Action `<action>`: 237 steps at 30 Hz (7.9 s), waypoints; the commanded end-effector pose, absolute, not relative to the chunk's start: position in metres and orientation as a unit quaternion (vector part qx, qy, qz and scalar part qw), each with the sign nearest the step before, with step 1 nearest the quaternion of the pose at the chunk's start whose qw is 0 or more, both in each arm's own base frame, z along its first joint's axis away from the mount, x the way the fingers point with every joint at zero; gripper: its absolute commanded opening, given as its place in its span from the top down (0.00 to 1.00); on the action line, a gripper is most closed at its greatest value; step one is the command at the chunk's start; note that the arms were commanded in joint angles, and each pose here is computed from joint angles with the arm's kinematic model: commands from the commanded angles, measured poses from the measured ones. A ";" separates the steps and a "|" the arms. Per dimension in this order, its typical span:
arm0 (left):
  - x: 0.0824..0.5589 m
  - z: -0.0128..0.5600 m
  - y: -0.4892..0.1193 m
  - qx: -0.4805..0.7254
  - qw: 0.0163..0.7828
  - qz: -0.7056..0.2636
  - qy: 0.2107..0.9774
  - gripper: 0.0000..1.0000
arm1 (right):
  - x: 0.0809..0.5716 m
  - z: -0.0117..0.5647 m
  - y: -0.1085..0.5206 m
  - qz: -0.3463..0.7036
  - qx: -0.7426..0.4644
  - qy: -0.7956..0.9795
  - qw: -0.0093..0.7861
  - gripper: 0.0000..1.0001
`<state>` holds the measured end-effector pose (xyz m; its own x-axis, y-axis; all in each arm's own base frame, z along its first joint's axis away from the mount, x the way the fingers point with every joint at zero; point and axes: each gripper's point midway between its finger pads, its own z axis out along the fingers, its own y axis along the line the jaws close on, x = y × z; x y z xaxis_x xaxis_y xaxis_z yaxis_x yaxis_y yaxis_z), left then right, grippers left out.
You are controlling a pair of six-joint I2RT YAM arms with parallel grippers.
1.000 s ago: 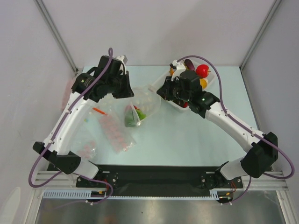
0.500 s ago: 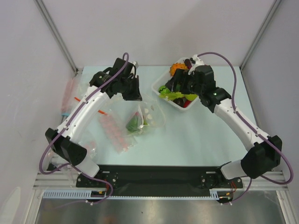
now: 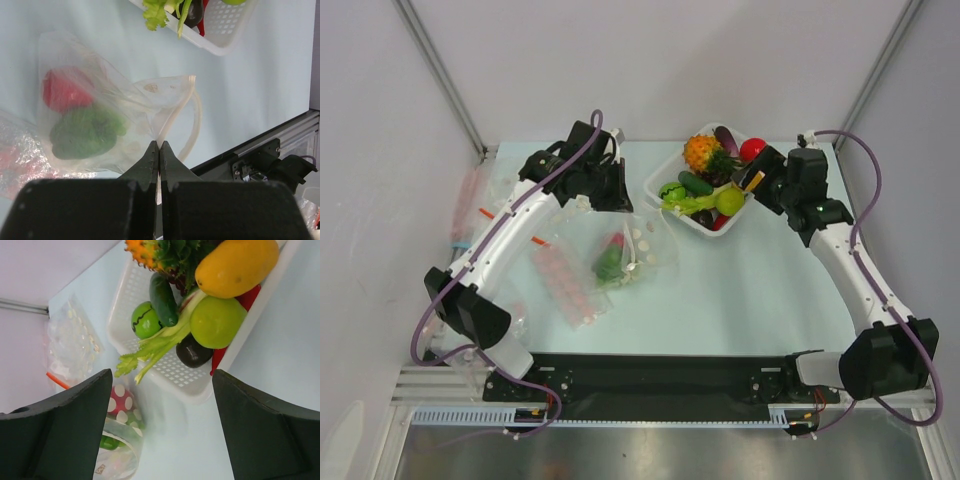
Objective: Place the food in the zip-top bag and seal the zipper
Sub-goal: Pick up the fake fruit from the bin, then place the fake fruit in the zipper food storage bag, then adjust the zipper food storage bag at the center of the board.
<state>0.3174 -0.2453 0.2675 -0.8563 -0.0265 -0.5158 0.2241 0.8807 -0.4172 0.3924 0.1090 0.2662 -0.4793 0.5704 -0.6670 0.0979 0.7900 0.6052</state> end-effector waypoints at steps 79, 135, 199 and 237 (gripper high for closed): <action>0.346 0.298 -0.246 0.069 0.346 -0.258 0.899 1.00 | 0.493 0.261 0.067 0.215 0.319 0.779 0.495 0.51; 0.341 0.304 -0.241 0.057 0.346 -0.257 0.901 1.00 | 0.478 0.224 0.078 0.282 0.238 0.829 0.420 0.35; 0.336 0.332 -0.254 0.049 0.330 -0.325 0.885 1.00 | 0.347 0.284 0.243 0.300 -0.061 0.833 0.462 0.10; 0.303 0.284 -0.228 0.036 0.305 -0.293 0.906 1.00 | 0.316 0.371 0.275 0.331 -0.109 0.762 0.545 1.00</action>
